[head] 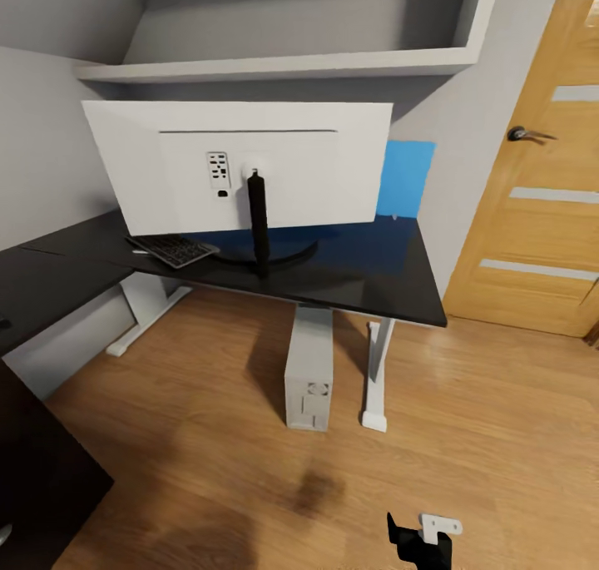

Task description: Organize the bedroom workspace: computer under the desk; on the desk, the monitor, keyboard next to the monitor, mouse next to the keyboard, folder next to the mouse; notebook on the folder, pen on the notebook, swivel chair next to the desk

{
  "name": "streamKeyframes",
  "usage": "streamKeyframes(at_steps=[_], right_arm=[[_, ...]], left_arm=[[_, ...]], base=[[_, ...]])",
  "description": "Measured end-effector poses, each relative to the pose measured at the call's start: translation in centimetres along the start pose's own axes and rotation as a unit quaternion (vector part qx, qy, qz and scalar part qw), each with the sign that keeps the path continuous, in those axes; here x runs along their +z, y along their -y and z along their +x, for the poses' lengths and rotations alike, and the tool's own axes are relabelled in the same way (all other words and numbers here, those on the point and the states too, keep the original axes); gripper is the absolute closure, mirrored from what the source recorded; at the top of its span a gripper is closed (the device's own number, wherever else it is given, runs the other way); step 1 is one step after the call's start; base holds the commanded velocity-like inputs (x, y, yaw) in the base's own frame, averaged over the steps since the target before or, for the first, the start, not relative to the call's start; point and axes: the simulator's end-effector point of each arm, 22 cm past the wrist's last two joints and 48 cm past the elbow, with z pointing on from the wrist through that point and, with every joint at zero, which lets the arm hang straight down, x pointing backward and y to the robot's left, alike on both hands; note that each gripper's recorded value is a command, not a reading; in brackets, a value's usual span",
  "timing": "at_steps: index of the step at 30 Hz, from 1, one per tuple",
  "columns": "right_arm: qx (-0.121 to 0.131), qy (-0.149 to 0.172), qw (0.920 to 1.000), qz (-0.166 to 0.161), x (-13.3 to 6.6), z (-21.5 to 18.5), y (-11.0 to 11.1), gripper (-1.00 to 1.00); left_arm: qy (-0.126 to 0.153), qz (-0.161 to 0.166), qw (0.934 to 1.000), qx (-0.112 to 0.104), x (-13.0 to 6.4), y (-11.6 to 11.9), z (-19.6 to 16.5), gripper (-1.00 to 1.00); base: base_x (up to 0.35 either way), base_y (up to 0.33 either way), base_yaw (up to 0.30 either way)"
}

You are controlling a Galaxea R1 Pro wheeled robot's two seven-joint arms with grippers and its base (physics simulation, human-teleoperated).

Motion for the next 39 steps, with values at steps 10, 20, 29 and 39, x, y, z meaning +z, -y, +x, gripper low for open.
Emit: streamKeyframes(at_steps=[10, 20, 29, 39], right_arm=[[0.000, -0.002, 1.0000, 0.000, 0.0, 0.2, 0.0, -1.00], [0.005, -0.003, 0.9998, -0.016, 1.2, 2.2, -2.4, -1.00], [0.017, 0.025, 0.9994, -0.015, 3.3, 0.5, -4.6, -1.00], [0.024, 0.001, 0.9994, 0.025, 6.0, -1.4, -5.0, -1.00]], left_arm=[[-0.003, 0.001, 1.0000, -0.001, 0.0, 0.3, 0.3, -1.00], [-0.015, 0.001, 0.9999, -0.004, 1.7, 0.2, 1.9, -1.00], [-0.016, 0.021, 0.9996, -0.009, 4.2, 2.3, -0.7, -1.00], [-0.018, 0.054, 0.9984, -0.008, 6.0, 5.3, -5.6, -1.00]], base=[[0.000, 0.000, -0.145], [0.000, 0.000, -0.019], [0.000, 0.000, -0.002], [0.000, 0.000, 0.000]])
